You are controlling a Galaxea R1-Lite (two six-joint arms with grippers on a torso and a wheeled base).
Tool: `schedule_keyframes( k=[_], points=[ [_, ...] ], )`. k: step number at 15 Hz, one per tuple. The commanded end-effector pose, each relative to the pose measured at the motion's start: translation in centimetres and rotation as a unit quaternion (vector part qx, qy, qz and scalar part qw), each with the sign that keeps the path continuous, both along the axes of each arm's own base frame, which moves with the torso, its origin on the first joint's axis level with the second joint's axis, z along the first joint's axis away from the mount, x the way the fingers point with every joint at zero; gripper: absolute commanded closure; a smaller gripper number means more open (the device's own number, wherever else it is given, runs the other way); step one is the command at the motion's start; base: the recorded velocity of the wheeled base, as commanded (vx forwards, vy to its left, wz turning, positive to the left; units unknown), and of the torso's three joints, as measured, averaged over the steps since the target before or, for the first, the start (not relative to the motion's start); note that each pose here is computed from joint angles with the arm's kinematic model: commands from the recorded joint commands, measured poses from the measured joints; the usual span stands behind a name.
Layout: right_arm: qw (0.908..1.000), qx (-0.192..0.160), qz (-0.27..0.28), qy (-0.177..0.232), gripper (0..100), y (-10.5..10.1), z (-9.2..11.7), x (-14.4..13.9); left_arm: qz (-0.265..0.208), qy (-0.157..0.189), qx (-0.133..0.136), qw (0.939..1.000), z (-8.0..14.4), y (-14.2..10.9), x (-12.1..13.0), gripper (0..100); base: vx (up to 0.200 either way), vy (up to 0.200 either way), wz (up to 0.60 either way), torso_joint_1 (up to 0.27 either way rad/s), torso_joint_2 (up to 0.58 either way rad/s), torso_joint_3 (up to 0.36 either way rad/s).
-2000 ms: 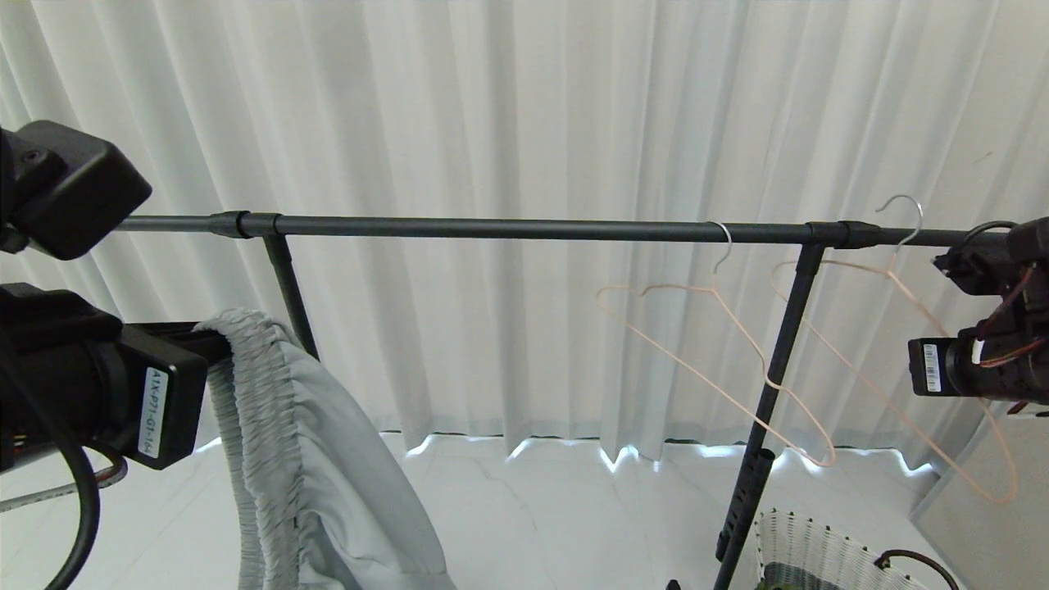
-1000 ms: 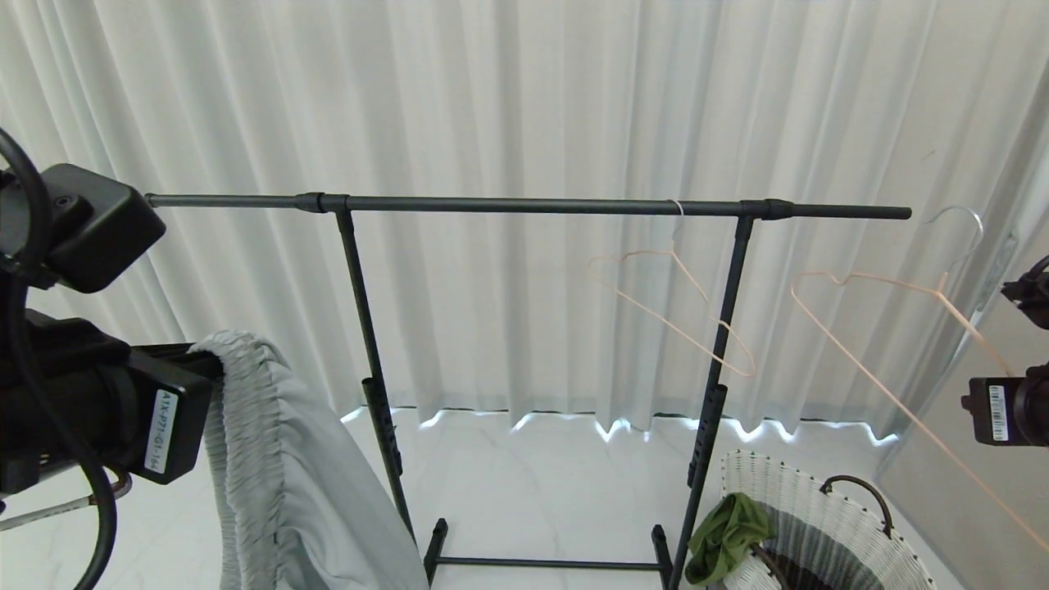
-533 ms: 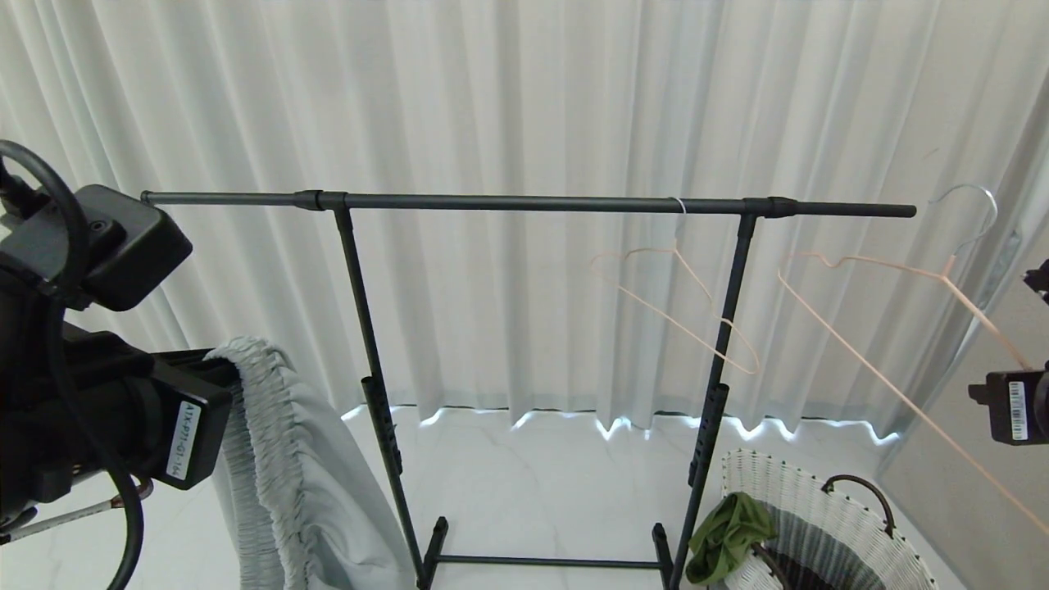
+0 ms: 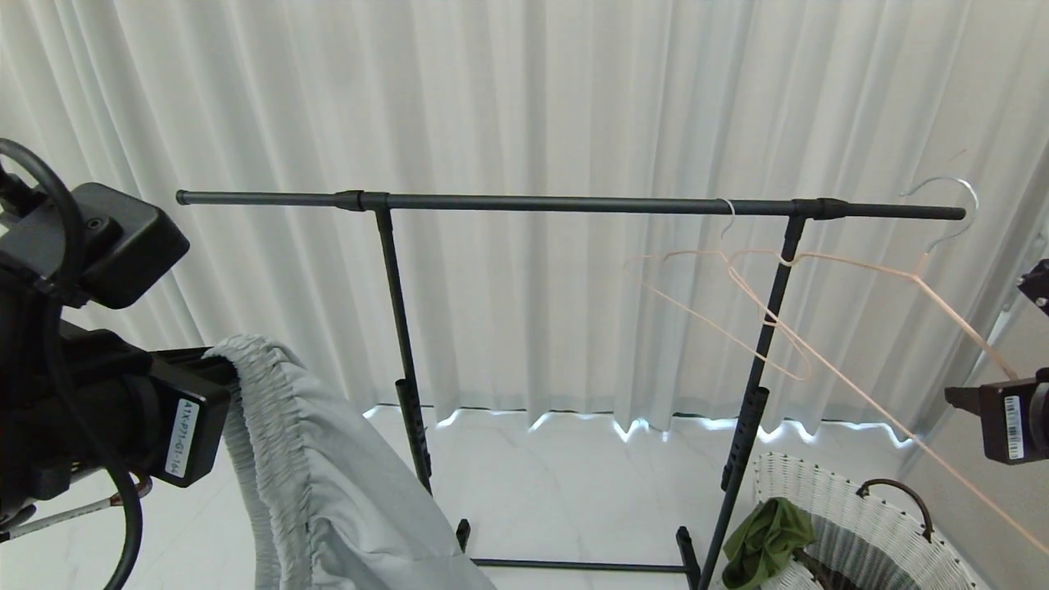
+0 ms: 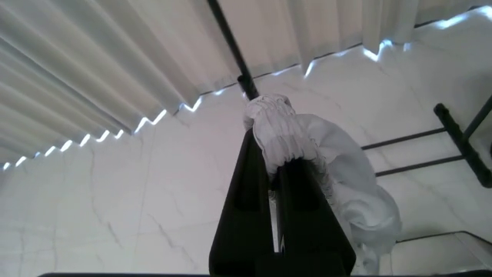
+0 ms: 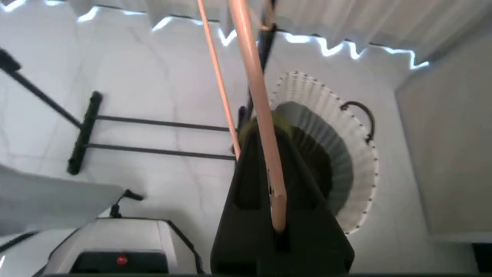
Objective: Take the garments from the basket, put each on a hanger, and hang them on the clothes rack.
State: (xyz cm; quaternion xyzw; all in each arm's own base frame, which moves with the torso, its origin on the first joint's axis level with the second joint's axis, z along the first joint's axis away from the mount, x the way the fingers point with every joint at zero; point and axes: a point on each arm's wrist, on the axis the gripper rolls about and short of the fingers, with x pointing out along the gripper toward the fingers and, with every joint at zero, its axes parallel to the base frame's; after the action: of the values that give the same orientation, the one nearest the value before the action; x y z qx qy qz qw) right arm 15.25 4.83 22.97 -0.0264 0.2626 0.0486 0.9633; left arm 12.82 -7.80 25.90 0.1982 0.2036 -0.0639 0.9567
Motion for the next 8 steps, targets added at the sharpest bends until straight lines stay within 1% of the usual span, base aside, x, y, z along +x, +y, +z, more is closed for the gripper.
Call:
schedule_keyframes(
  k=[1,3,4,6,8],
  points=[
    [0.9991,0.000,0.043,0.001,100,1.3,-0.1,-0.4,0.000,0.000,-0.001,1.0000,0.0,0.0,-0.1,100,0.000,0.000,0.00,0.000,0.00,0.000],
    [0.9952,0.006,0.098,0.007,100,3.1,-0.2,-1.0,-0.001,0.000,-0.001,1.0000,0.0,0.0,0.0,100,0.000,0.000,0.00,0.000,0.00,0.000],
    [0.9912,0.016,0.131,0.013,100,4.3,-0.3,-1.6,-0.001,0.000,-0.001,1.0000,0.0,0.0,0.0,100,0.000,0.000,0.00,0.000,0.00,0.000],
    [0.9794,0.033,0.198,0.027,100,6.5,-0.5,-3.0,-0.001,0.001,0.000,1.0000,-0.1,0.0,0.0,100,0.000,0.000,0.00,0.000,0.00,0.000],
    [0.9654,0.037,0.255,0.041,100,8.5,-0.8,-4.3,-0.001,0.006,0.004,1.0000,-0.4,-0.1,0.0,100,0.000,0.000,0.00,0.000,0.00,0.000]
  ],
)
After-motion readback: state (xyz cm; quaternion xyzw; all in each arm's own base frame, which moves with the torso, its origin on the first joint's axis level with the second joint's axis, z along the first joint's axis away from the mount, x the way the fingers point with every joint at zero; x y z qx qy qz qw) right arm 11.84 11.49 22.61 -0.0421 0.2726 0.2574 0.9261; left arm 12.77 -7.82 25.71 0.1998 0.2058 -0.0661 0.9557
